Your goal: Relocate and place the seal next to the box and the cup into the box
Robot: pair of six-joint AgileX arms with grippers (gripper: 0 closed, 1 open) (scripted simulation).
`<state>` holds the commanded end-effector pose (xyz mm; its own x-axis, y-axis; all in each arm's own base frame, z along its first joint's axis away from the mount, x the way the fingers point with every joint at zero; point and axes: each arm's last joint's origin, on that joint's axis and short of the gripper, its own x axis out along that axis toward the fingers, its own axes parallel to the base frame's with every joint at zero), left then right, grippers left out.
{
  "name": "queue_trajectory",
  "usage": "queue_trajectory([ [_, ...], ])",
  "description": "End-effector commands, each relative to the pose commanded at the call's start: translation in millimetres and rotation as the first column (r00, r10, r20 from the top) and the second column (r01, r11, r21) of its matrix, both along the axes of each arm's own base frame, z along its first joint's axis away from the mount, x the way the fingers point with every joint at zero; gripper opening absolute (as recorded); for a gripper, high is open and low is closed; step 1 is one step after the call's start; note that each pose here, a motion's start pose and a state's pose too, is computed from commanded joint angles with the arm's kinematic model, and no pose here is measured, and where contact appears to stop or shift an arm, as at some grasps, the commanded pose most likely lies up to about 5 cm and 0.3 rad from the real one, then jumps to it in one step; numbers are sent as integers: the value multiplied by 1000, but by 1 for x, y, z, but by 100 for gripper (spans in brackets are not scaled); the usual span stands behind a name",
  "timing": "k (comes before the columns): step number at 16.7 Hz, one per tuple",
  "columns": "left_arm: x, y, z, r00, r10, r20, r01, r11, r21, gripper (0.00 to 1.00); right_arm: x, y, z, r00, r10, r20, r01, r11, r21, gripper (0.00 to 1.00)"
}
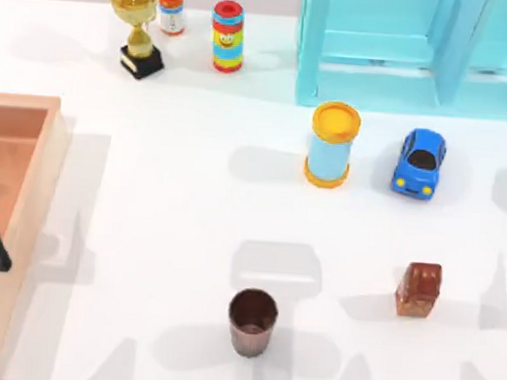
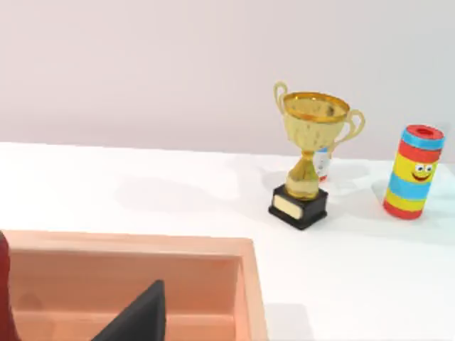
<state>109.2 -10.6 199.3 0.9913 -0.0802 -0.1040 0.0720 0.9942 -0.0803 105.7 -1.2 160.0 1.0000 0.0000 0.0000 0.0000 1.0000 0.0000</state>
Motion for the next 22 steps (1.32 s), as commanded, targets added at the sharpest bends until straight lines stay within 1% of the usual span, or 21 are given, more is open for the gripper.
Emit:
queue_trajectory([
  [3, 12, -12, 40, 990, -73, -123, 64, 995, -72, 100, 0, 0, 0, 1000, 0, 0, 0, 1000, 0, 100],
  [6, 38, -34, 85, 949, -153, -277, 115, 982, -147, 100, 0, 0, 0, 1000, 0, 0, 0, 1000, 0, 100],
  [9, 78, -73, 125, 870, -218, -443, 137, 969, -208, 100, 0, 0, 0, 1000, 0, 0, 0, 1000, 0, 100],
  [12, 121, -131, 147, 759, -252, -600, 134, 963, -234, 100, 0, 0, 0, 1000, 0, 0, 0, 1000, 0, 100],
  [14, 146, -179, 149, 677, -251, -693, 123, 966, -229, 100, 0, 0, 0, 1000, 0, 0, 0, 1000, 0, 100],
  [16, 163, -231, 141, 594, -230, -771, 110, 972, -206, 100, 0, 0, 0, 1000, 0, 0, 0, 1000, 0, 100],
  [19, 172, -307, 112, 482, -169, -860, 93, 986, -142, 100, 0, 0, 0, 1000, 0, 0, 0, 1000, 0, 100],
  [22, 163, -369, 72, 395, -86, -915, 82, 995, -58, 100, 0, 0, 0, 1000, 0, 0, 0, 1000, 0, 100],
])
